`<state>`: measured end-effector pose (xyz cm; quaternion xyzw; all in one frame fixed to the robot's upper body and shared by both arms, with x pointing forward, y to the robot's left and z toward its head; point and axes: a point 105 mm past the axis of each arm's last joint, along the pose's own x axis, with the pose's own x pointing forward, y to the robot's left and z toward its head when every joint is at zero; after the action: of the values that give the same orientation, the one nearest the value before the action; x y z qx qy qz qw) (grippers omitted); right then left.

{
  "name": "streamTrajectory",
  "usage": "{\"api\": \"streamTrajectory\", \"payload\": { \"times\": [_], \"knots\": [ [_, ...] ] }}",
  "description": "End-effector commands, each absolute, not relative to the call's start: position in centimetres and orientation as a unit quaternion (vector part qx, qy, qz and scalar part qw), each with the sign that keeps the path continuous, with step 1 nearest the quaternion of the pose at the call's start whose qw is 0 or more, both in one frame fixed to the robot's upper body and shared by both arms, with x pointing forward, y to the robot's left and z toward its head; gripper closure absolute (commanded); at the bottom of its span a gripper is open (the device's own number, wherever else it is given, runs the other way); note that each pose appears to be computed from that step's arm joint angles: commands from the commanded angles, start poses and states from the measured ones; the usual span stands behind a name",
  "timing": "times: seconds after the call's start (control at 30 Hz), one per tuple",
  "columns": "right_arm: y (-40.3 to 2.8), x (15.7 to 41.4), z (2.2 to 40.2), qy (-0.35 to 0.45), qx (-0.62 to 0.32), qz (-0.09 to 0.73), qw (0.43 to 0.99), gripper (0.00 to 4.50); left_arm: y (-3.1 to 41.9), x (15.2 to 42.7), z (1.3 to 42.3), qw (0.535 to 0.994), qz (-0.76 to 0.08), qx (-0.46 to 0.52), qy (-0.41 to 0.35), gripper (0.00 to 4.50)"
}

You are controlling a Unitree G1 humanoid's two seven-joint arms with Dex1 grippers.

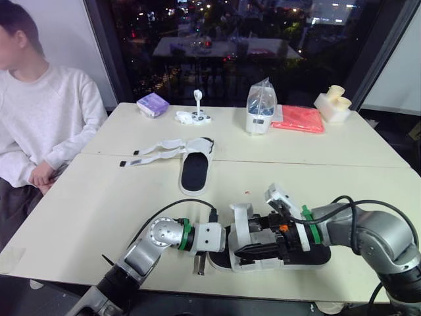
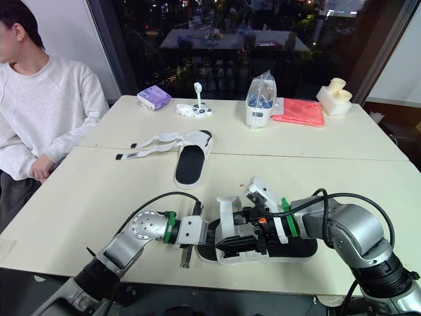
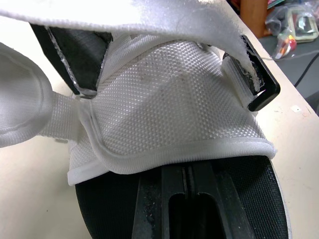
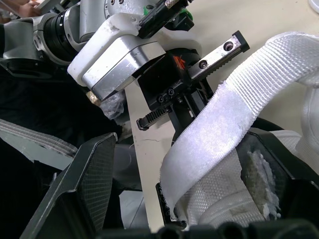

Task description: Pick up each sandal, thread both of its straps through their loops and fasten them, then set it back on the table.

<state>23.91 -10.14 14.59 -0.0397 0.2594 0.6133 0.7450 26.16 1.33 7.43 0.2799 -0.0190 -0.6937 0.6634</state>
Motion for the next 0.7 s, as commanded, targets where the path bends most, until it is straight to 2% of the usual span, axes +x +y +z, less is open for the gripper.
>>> {"api": "streamTrajectory", "payload": {
  "times": [0.03,0.1,0.17,0.2,0.7],
  "knots": [
    [-9.8,23.9,15.4,0.246,-0.042,0.622,0.743,2.30,2.7,25.5,2.5,0.653,-0.694,0.291,0.084,4.50],
    [-9.8,23.9,15.4,0.246,-0.040,0.622,0.742,3.45,2.7,25.5,2.4,0.653,-0.694,0.291,0.084,4.50],
    [-9.7,23.9,15.4,0.246,-0.040,0.622,0.742,4.37,2.7,25.5,2.3,0.654,-0.694,0.291,0.084,4.50],
    [-9.7,24.0,15.4,0.246,-0.041,0.621,0.743,4.47,2.7,25.5,2.3,0.654,-0.694,0.291,0.084,4.50],
    [-10.3,23.8,14.0,0.280,-0.062,0.611,0.737,4.47,2.7,25.6,2.4,0.653,-0.694,0.292,0.081,4.50]
  ]
}}
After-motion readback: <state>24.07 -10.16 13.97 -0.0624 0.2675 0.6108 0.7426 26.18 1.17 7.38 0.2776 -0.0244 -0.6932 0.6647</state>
